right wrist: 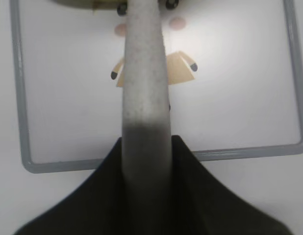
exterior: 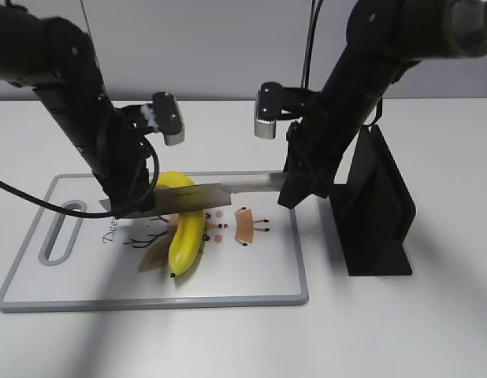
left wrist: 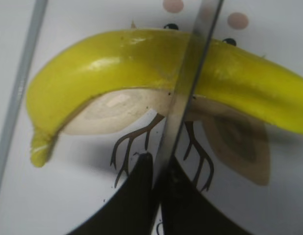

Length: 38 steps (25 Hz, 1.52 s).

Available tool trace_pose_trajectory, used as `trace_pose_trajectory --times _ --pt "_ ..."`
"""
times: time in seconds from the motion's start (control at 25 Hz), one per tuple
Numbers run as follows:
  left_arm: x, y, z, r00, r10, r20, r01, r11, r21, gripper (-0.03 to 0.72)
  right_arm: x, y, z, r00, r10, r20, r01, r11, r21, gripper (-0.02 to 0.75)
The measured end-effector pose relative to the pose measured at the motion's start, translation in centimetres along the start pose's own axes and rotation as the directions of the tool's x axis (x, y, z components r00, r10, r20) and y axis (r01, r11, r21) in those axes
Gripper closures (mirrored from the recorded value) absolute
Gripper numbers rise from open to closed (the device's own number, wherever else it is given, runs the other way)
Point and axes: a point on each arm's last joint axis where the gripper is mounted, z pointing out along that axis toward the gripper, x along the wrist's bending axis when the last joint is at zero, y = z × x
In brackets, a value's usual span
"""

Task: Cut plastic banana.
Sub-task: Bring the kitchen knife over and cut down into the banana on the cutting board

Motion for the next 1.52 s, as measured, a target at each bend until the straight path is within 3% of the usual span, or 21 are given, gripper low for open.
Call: trace_pose_trajectory --times 0.2,0.56,0.96,1.52 --pt "0.5 0.1 1.6 0.997 -0.057 0.049 0.057 0.998 0.005 0.661 -0.7 -1.1 2.5 0.999 0.026 -0.030 -0.024 0.997 0.069 0.554" --pt "0.5 0.1 1.6 0.997 -0.064 0.052 0.064 0.998 0.006 0.661 -0.8 -1.2 2.6 0.999 0.025 -0.024 -0.024 0.997 0.072 0.552" --pt "0.0 0.3 0.0 0.998 -0.060 0.030 0.060 0.998 0.005 0.661 -0.1 -0.3 -0.2 0.999 0.014 0.037 -0.016 0.998 0.054 0.552" --pt "-3.1 1.7 -12.6 0.983 0.018 -0.184 -0.041 0.992 -0.123 0.670 3.4 2.4 -10.4 0.981 -0.040 0.189 0.059 0.994 -0.096 0.551"
